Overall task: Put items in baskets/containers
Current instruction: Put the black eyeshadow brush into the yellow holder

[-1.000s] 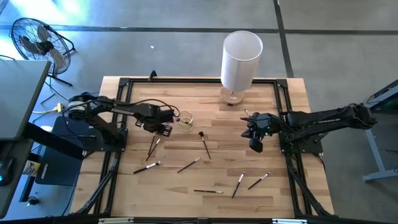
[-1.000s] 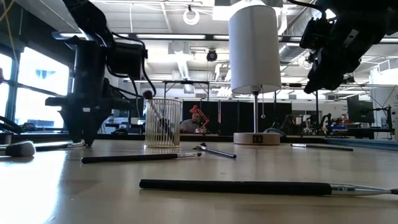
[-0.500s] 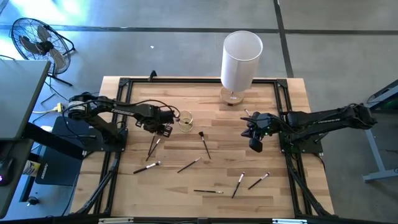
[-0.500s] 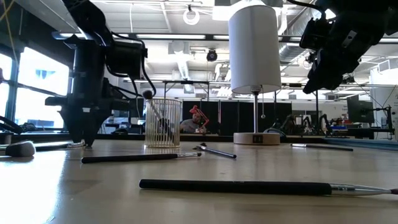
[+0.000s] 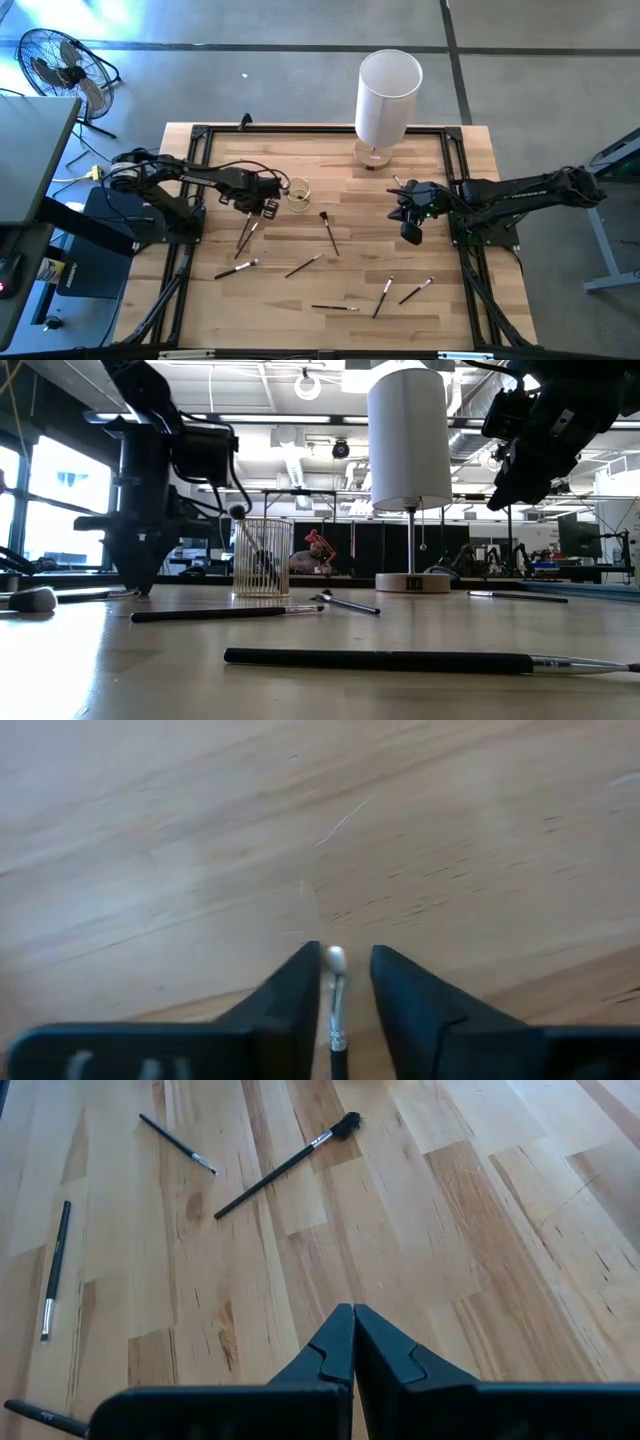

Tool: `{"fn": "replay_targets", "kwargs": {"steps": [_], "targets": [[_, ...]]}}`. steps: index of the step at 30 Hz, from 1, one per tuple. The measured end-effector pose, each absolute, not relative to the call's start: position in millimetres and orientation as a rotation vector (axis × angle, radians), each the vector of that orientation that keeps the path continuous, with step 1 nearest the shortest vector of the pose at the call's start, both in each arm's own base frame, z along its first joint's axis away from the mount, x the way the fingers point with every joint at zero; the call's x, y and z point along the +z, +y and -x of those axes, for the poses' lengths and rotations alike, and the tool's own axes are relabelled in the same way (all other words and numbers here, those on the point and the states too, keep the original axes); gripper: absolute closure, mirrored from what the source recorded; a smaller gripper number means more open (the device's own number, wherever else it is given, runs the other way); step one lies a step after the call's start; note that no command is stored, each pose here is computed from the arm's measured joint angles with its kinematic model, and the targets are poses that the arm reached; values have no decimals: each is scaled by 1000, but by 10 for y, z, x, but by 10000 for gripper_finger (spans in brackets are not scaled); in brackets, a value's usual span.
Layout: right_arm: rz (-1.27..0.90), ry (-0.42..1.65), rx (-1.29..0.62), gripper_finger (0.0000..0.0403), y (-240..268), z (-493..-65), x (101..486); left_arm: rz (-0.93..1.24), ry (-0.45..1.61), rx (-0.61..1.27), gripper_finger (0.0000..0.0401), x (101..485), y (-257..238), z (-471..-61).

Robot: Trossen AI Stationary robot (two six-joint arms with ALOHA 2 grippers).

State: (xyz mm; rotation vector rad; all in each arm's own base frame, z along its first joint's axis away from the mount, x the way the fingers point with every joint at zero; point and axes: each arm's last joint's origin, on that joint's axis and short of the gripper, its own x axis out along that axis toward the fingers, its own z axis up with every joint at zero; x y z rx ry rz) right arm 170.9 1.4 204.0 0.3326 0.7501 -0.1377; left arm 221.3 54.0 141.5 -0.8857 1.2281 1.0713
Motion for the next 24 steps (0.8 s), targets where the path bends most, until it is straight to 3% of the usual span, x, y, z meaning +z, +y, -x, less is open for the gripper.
{"fn": "replay_targets", "kwargs": {"steps": [5, 15, 24], "targets": [[-332, 750, -137, 403, 14, -1709, 2040, 887, 1228, 1076, 393, 1414, 541, -2210], [-332, 750, -137, 403, 14, -1709, 2040, 867, 1225, 979, 398, 1538, 256, -2305], [-333, 751, -131, 403, 18, -1709, 2040, 776, 854, 957, 400, 2106, -232, -2366]]}}
